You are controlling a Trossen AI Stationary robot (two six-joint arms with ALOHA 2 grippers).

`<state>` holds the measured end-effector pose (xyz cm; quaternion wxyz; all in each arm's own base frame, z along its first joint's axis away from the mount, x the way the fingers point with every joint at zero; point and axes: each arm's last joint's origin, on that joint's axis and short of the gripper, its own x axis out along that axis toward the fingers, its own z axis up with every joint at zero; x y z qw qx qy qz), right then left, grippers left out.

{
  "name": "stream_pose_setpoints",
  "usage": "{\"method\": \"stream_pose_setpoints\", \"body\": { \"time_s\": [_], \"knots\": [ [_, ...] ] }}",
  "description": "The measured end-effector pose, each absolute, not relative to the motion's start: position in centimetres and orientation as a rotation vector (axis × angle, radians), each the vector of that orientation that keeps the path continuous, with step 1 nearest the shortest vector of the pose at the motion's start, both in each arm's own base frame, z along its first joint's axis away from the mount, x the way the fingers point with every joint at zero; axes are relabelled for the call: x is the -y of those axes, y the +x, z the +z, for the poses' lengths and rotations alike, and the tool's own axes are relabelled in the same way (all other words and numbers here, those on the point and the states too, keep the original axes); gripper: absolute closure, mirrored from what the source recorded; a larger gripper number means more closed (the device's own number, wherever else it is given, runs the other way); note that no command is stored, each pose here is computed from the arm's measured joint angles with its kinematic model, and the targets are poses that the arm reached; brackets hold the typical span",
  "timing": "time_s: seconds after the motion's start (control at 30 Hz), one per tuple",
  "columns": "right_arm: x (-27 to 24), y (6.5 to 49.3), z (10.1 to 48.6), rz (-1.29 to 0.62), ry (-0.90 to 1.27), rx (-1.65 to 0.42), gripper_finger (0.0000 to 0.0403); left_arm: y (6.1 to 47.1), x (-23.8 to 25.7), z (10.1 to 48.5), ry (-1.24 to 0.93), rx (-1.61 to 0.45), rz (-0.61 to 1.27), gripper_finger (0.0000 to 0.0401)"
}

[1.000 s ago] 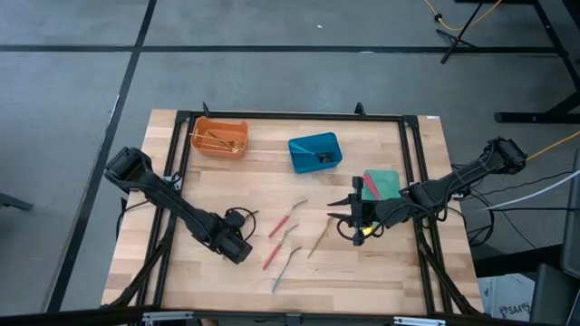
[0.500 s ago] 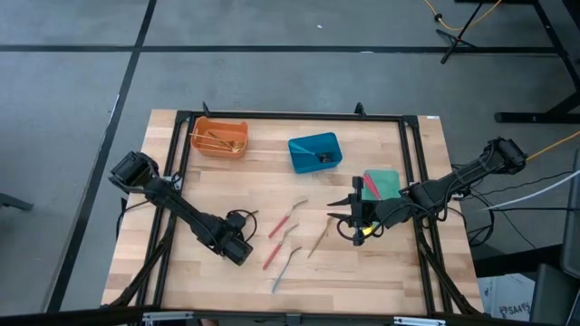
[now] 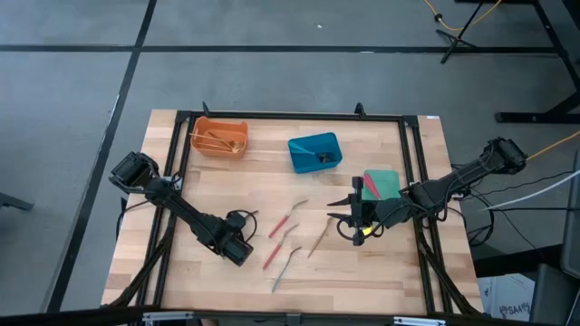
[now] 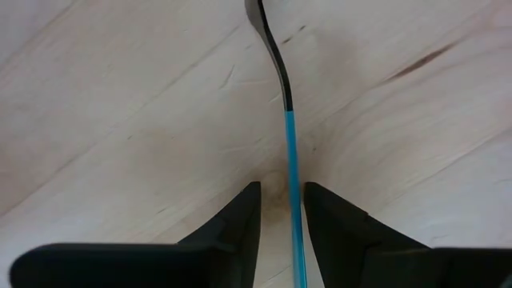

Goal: Sort silverware by color (type)
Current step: Put the blue fork into the blue bin

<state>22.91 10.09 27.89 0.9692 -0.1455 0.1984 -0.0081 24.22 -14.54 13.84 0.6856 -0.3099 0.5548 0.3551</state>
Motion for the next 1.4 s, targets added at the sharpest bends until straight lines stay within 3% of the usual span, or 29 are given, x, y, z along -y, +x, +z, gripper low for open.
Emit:
{"method": "stream_pose_setpoints", "body": {
  "time_s": [0.37, 1.07, 1.4],
  "knots": [
    [-10.1, 22.9, 27.9, -0.017, -0.294, -0.401, 0.0301, 24.3, 14.5, 13.8, -0.684, -1.220, 0.804, 0.0393],
    [-10.1, 22.9, 27.9, -0.018, -0.293, -0.400, 0.0301, 25.8, 13.8, 14.1, -0.603, -1.160, 0.688, 0.0399],
    [-10.1, 22.9, 28.0, -0.017, -0.289, -0.392, 0.0301, 29.1, 13.0, 17.2, -0.539, -1.122, 0.540, 0.0400]
  ]
}}
